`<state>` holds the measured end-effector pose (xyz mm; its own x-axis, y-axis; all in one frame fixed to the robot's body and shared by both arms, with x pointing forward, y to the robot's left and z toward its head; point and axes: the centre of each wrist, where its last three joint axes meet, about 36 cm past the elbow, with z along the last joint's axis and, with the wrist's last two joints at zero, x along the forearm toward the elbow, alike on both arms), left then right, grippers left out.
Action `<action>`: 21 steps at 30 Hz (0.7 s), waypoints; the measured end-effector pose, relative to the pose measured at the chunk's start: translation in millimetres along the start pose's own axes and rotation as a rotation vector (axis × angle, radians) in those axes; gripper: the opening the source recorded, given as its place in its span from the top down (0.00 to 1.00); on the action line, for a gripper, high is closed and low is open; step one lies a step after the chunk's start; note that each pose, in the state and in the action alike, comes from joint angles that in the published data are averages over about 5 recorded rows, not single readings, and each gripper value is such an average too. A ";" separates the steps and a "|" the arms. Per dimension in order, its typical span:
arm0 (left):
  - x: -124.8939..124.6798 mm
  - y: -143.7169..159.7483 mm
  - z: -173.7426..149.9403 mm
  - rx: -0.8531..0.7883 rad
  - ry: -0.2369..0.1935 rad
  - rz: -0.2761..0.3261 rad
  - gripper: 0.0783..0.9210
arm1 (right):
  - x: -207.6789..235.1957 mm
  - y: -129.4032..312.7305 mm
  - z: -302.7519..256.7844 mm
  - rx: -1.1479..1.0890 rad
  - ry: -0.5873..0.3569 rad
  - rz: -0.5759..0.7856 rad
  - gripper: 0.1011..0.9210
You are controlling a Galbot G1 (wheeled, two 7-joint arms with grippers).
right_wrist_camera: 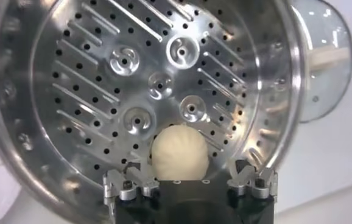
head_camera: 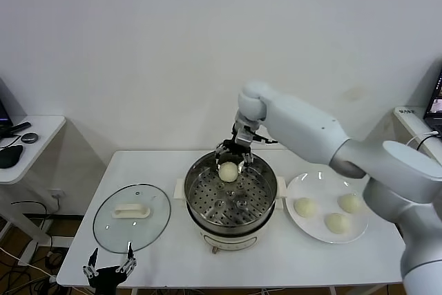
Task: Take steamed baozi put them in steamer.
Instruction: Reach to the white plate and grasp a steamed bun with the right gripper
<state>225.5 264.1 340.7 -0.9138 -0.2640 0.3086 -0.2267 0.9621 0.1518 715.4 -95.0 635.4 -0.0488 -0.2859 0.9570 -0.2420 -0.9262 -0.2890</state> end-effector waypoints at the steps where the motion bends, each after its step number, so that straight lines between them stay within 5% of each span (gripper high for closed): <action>1: -0.4 -0.3 0.4 0.000 0.001 0.001 0.12 | 7.8 3.6 0.3 -0.022 -0.003 0.017 0.12; 13: -8.7 -1.3 -2.5 -0.004 -0.007 0.023 0.12 | 125.6 76.4 16.9 -0.460 0.030 0.214 0.12; 21: -15.7 0.7 -4.8 0.002 -0.016 0.030 0.12 | 143.8 139.5 11.9 -0.894 0.099 0.188 0.12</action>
<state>241.3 268.6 340.5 -0.9255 -0.2342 0.2976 -0.2002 0.9696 0.1405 686.1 -268.2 732.4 -0.2358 -0.3521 0.9058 -0.8792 -0.3198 -0.3532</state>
